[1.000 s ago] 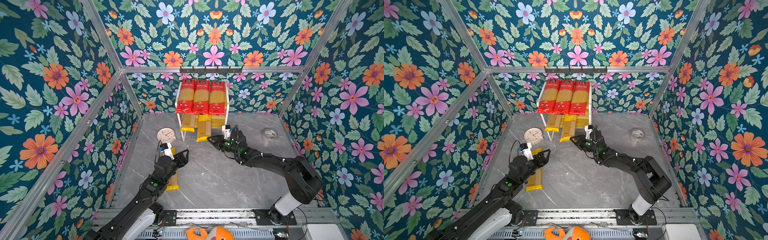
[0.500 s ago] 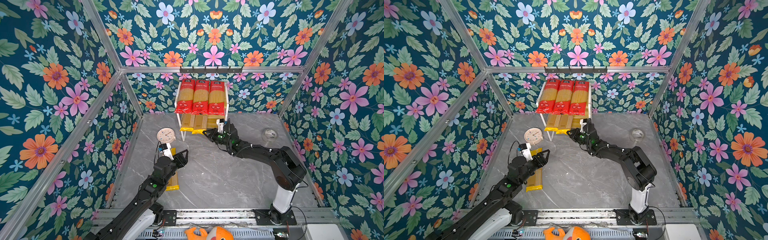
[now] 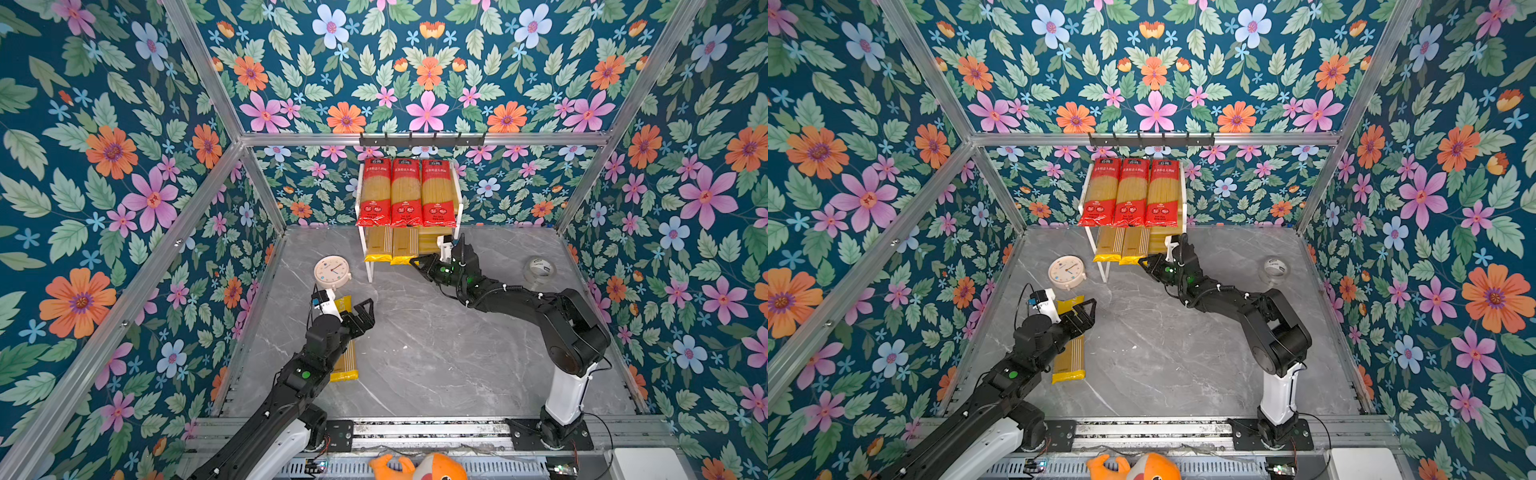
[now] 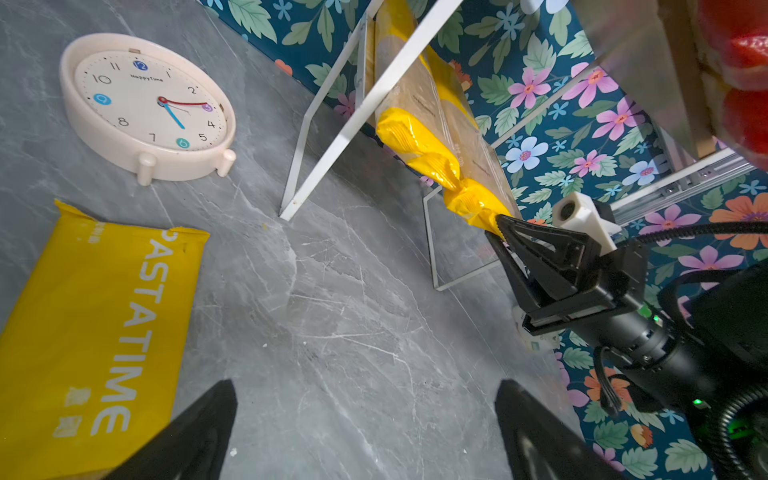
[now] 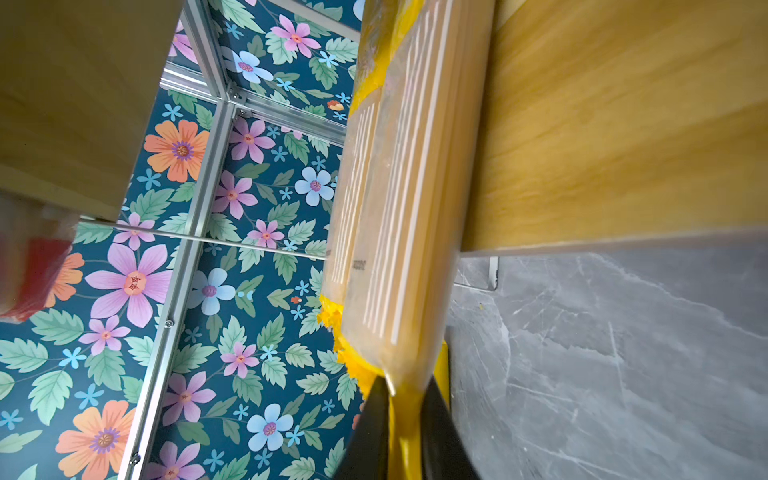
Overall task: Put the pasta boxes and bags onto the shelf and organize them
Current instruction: 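Grasp the last yellow PASTATIME pack on the table with both grippers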
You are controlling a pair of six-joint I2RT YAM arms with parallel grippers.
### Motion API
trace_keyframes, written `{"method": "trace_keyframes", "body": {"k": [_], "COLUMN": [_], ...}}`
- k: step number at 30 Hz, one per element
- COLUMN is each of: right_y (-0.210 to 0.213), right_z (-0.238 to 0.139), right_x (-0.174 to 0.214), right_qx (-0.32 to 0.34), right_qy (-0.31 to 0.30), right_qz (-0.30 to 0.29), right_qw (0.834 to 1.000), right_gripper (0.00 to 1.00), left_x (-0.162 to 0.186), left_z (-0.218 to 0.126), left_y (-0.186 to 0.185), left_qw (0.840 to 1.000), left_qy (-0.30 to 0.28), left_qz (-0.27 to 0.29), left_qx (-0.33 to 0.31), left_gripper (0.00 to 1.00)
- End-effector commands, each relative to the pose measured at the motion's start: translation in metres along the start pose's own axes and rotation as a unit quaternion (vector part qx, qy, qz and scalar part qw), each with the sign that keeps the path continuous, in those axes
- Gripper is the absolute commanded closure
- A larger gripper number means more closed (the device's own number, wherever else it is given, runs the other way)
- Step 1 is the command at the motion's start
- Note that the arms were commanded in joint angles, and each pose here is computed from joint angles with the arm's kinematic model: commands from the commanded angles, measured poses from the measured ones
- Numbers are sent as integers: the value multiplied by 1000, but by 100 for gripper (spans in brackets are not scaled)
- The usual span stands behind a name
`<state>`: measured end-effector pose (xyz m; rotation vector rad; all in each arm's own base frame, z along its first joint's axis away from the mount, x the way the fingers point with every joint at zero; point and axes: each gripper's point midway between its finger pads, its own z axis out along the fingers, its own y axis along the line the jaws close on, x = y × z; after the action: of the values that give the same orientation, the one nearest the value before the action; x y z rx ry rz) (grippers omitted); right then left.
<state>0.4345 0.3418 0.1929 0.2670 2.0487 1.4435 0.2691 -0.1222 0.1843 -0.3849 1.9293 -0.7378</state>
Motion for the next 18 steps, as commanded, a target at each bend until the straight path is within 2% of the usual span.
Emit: {"method": "trace_keyframes", "body": {"k": [1,5,9,12,15,18], "right_y": [19,24,7,-7,-13,-25], "right_z": [-4,-16,-26,-27,-21,-14], "right_x": [1,13,41,84,136,187], "right_qx": [-41,-38,-6,34,84,139], "right_qy": [-1,5,14,39,90,136], "right_qz": [0,3,27,36,28,-1], "right_qw": [999,999,1000,998,992,981], "right_gripper": [71,59,55,55,55,56], "left_x": [-3,-3,-7,-2,5,10], "left_z": [-3,-1,0,3,4,-2], "left_y": [8,19,44,76,110,145], "left_qw": [1000,998,995,993,990,981], "left_qy": [-10,10,26,43,53,50], "left_qz": [22,44,40,0,-58,-78], "left_qx": [-19,-54,-89,-108,-118,-172], "left_gripper": [1,5,10,11,15,14]}}
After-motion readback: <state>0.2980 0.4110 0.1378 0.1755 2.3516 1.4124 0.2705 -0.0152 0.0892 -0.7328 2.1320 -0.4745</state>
